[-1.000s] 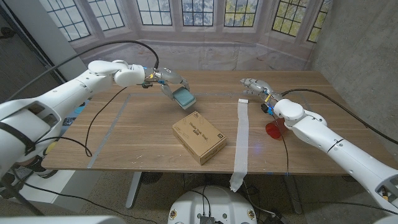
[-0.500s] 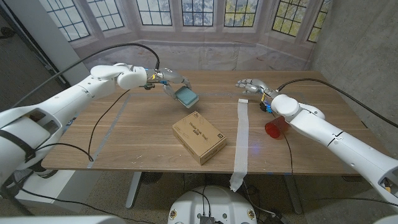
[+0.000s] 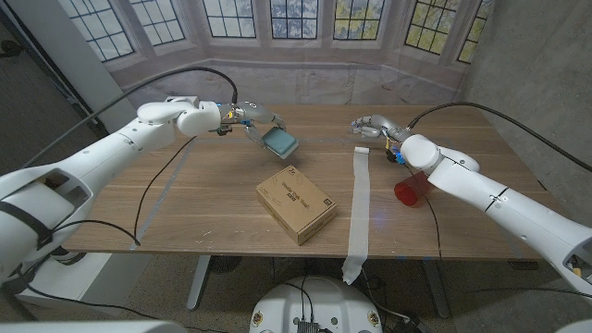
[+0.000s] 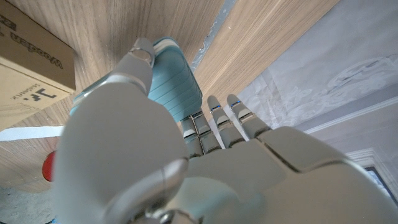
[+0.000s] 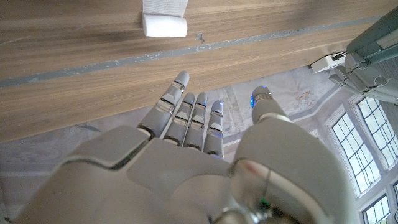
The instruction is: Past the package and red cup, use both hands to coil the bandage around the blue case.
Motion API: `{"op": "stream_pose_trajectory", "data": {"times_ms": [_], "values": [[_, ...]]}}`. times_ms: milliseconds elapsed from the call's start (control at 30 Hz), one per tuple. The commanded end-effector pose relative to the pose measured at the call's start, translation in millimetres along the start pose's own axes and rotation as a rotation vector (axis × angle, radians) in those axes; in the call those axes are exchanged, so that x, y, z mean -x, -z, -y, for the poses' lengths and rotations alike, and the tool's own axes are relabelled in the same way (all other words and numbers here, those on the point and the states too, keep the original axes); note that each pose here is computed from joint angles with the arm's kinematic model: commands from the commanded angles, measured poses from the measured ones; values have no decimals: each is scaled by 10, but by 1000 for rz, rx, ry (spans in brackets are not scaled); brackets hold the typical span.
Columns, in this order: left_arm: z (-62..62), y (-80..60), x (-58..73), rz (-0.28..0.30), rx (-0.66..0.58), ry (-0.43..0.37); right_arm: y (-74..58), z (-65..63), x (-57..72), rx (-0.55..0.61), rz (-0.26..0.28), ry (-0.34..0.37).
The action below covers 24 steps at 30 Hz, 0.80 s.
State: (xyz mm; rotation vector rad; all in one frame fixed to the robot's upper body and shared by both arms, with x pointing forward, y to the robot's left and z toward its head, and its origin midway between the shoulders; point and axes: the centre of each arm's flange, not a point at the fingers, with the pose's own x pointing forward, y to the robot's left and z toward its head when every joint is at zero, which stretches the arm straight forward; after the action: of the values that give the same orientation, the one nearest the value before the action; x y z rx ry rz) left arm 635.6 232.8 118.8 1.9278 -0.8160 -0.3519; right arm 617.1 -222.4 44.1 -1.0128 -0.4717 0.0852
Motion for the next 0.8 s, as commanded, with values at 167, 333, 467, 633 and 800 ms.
{"op": "stream_pose_trajectory", "data": {"times_ms": [167,333,467,633,800], "values": [[18,3,-25,-20,49,-22,-123,19,-80,212,-30,-17],[40,13,-43,-26,86,-30,-120,2,-95,277,-48,-27],[51,37,-40,-38,108,-34,-97,1,-108,318,-59,-31],[59,53,-36,-50,135,-44,-87,1,-123,368,-60,-32],[75,38,-44,-52,145,-44,-87,9,-154,414,-55,-33]]}}
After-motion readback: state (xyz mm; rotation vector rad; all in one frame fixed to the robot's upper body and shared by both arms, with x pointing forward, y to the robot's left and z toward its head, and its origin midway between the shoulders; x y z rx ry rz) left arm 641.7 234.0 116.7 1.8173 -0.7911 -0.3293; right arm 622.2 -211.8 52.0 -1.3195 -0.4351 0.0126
